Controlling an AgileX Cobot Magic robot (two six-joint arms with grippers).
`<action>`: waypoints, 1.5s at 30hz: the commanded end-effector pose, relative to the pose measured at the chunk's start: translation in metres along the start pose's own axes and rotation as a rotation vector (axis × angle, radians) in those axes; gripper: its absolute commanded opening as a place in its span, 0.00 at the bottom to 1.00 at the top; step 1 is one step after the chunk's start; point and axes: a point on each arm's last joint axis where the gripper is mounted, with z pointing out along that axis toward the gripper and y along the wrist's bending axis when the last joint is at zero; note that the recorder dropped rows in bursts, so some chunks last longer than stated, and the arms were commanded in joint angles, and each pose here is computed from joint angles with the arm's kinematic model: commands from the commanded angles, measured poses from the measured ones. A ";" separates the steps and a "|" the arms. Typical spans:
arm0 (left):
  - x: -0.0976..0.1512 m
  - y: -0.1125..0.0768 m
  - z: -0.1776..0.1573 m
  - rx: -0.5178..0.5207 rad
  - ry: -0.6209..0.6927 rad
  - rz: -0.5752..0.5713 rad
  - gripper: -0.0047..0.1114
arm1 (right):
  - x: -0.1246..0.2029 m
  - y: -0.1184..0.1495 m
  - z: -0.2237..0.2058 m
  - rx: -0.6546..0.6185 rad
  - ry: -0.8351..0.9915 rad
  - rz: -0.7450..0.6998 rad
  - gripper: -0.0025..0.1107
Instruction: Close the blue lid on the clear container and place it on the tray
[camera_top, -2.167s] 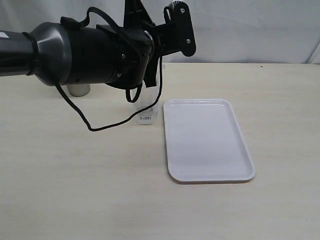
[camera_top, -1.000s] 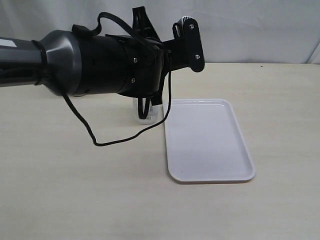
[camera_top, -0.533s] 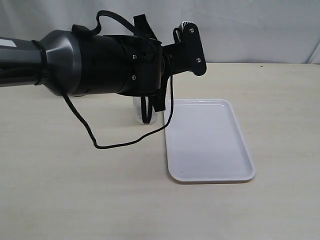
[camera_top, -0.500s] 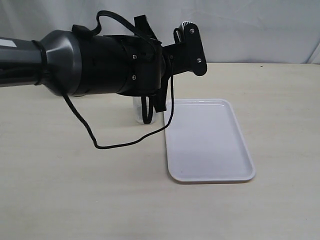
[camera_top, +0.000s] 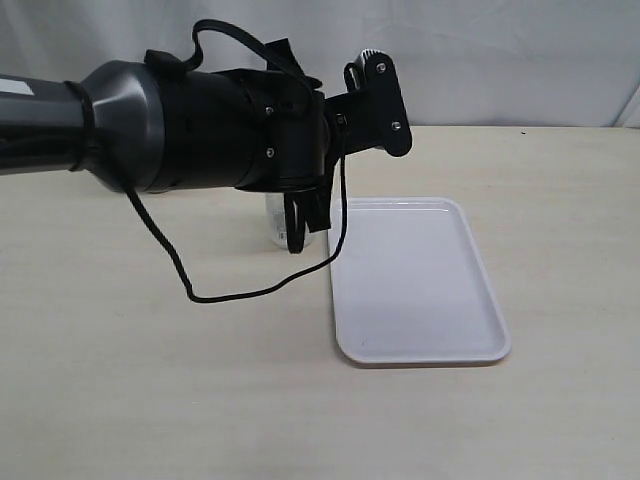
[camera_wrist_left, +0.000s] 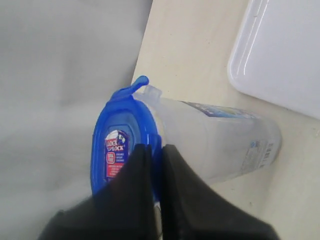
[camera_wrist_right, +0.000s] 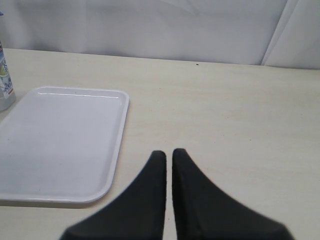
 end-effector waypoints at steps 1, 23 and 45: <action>0.000 0.000 -0.002 0.021 0.005 -0.007 0.04 | 0.001 0.000 0.000 0.008 -0.001 -0.002 0.06; -0.004 -0.004 -0.002 0.063 -0.037 -0.048 0.04 | 0.001 0.000 0.000 0.008 -0.001 -0.002 0.06; -0.001 -0.003 -0.001 0.057 -0.008 -0.030 0.04 | 0.001 0.000 0.000 0.008 -0.001 -0.002 0.06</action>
